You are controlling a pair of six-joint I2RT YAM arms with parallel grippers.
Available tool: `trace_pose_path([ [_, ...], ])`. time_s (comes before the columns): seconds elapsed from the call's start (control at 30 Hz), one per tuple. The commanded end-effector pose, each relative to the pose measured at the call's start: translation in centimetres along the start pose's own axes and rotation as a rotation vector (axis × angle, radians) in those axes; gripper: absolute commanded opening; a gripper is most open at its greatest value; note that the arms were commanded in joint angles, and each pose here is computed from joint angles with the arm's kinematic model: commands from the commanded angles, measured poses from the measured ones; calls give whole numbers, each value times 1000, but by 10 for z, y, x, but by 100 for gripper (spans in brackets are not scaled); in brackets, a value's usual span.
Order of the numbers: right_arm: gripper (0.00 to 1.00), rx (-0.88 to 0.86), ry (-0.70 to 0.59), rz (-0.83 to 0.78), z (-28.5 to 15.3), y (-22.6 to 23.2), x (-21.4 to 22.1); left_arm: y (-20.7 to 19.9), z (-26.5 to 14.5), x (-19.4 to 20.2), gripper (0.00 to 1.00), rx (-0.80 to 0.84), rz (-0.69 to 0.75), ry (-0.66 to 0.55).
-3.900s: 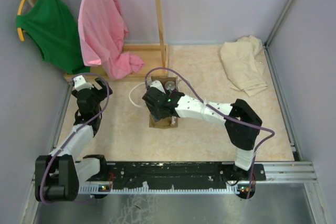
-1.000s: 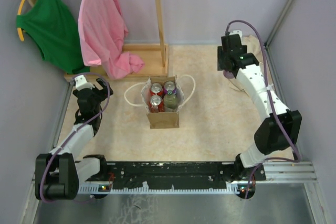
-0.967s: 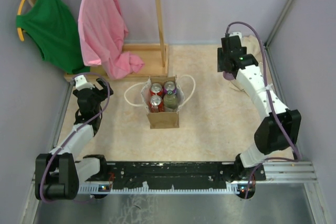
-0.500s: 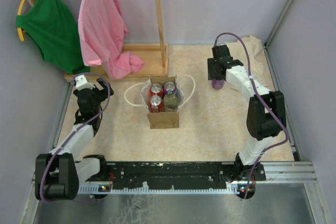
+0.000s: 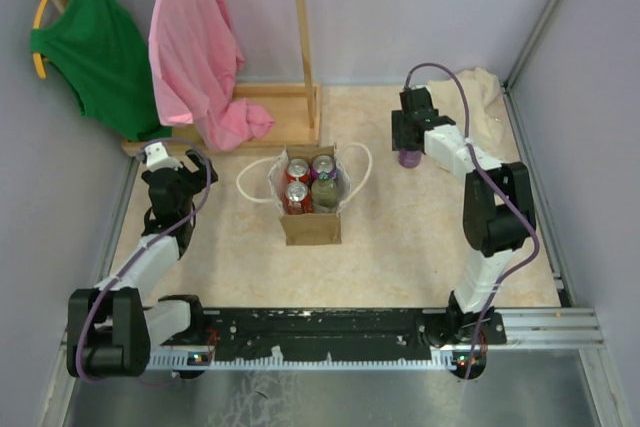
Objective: Take the beverage out of the canvas bag
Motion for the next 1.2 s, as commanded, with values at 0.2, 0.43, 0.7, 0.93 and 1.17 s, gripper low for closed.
trace_pose_path([
  [0.2,61,49,-82,56,-2,-6,-16,-8,3,-11,100,35,5,-26],
  [0.43,88,78,-83,44,-4,-10,-19,-9,3,-11,100,43,1,-24],
  [0.7,99,121,-198,102,-38,-22,-51,-10,2,-13,100,43,1,-32],
  [0.93,97,60,-486,126,-148,-27,-109,-9,3,-15,100,38,3,-34],
  [1.17,94,-96,-670,-13,-253,26,-126,-9,5,-15,100,32,5,-35],
])
Point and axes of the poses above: each gripper's point midway between its finger pads, its own z axis out along the fingers, its own y axis along the line the jaws close on, x = y × z, the point moved 6 cm from there along -z, back along the fingers, and after that the axes turned 1 degree about -z, right-handed, at the moved point
